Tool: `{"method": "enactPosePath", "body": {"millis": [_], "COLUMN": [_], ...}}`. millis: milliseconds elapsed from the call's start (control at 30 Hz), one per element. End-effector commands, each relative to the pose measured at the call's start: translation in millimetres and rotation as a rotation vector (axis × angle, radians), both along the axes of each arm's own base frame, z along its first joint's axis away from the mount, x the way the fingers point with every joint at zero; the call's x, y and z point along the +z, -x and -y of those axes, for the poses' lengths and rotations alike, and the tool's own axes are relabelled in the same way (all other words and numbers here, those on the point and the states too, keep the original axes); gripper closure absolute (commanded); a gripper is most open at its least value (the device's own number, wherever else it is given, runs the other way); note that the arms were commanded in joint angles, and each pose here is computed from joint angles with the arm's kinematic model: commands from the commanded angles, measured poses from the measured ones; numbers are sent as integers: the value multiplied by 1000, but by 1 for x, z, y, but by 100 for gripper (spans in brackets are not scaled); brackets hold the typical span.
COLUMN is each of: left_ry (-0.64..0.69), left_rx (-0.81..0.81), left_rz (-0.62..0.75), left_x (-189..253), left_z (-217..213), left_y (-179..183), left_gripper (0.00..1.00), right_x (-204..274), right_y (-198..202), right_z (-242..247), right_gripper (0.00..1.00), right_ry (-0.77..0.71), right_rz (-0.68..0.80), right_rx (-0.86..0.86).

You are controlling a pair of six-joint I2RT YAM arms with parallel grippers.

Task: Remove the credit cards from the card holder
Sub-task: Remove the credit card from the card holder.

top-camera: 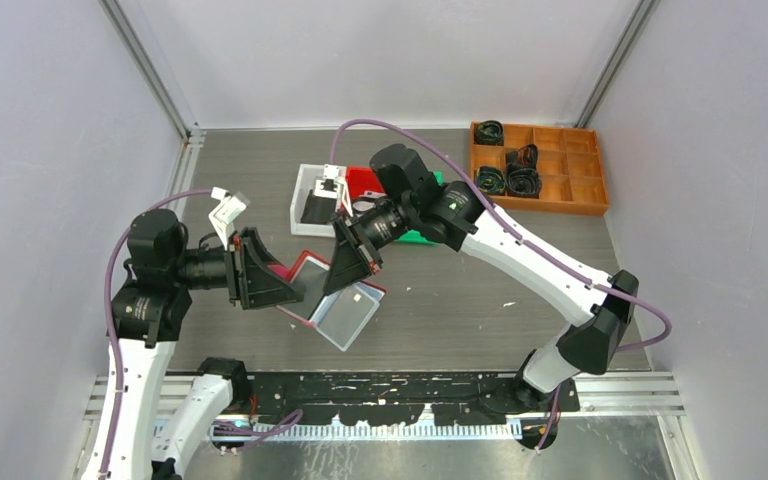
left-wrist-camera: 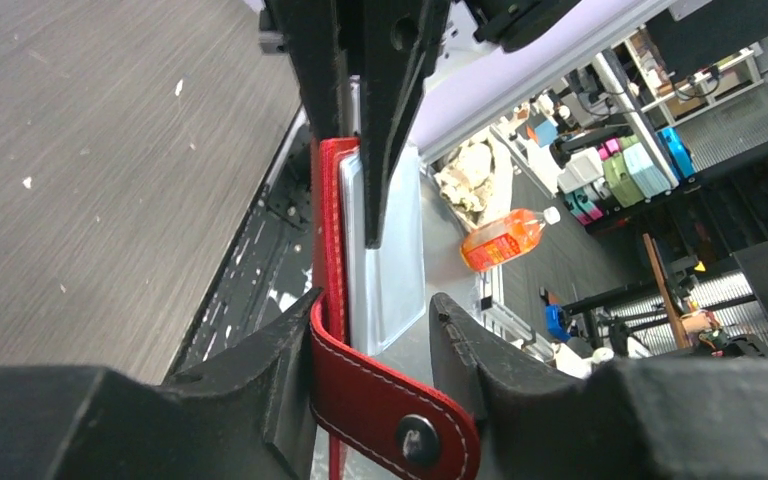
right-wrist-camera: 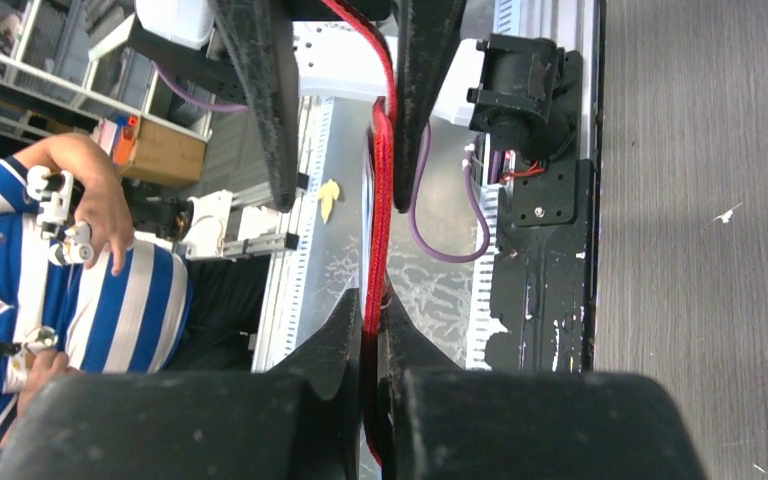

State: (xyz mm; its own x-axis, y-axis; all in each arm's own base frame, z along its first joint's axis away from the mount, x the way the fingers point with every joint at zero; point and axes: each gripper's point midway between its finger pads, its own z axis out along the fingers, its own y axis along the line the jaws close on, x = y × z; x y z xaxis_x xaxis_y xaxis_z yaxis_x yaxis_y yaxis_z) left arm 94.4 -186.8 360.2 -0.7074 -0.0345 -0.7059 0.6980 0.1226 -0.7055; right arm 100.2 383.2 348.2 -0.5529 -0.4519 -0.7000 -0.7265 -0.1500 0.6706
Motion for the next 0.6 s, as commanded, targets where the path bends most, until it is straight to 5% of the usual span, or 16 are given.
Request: {"method": "enactPosePath", "body": {"millis": [0,200,400,467,567], "left_ry": [-42,-45,-38,-38,-50], "left_rx": [-12,-34,-50,-50,-28], "left_rz": [51,22,-6,7,23], "left_x": [-13,-17,-25,-26,-29], "left_z": [-2,-2,-2,-2,-2], "left_y": [5,7,10,11,8], "left_gripper": [59,65,82,87,96], "right_x": [12,9,8,6,9], "right_y": [11,16,11,10,4], "right_z": [4,-5,-13,-13,-15], "right_gripper": [99,99,99,94,68], "right_ry": [-4,22,34,41,36], "right_rz": [52,78,102,108,134], "right_rx": [58,96,87,84,51]}}
